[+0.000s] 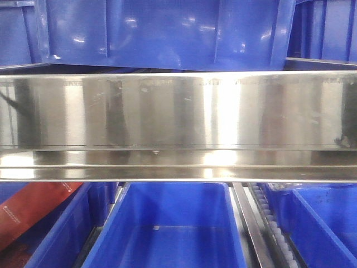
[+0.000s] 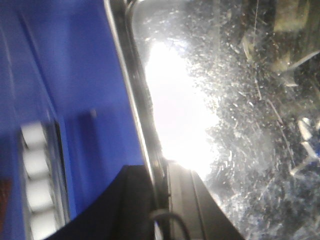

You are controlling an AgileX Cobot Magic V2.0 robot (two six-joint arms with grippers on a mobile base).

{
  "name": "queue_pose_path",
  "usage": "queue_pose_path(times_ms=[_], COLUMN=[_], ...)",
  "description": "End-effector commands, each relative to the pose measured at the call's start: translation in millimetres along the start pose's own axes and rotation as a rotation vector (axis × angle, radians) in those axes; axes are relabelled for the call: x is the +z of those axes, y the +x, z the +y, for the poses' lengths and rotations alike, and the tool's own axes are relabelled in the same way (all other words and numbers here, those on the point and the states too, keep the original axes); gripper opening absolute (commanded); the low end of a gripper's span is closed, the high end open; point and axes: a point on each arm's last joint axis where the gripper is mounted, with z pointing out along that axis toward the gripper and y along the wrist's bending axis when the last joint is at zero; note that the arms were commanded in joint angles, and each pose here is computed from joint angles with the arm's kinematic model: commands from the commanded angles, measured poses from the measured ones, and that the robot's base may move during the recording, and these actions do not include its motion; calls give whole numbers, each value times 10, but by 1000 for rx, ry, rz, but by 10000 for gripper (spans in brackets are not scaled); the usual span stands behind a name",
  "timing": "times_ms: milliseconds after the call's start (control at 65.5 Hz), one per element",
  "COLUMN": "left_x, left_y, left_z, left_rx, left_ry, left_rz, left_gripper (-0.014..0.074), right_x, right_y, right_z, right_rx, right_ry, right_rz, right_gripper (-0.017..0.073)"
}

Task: Stack silver trays without gaps

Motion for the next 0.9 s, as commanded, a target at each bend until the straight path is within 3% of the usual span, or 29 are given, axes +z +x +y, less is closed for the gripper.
queue_pose_path(times_ms=[0,366,885], left_x=[-184,-237,-239], left_y=[-160,-333,-339], left_z=[-53,-69,-71], left_rx=[23,50,50], left_ry=[40,52,53], left_rz=[-157,-350,-357], left_gripper=[-8,-8,-8], right_x=[-112,-132,-134], right_y=[-115,-283,-289], right_z=[57,51,50], right_rx=[-23,-4,-4], right_ry=[-20,-18,-18], right_rz=[-128,-313,-319], right_gripper=[-70,-70,-70])
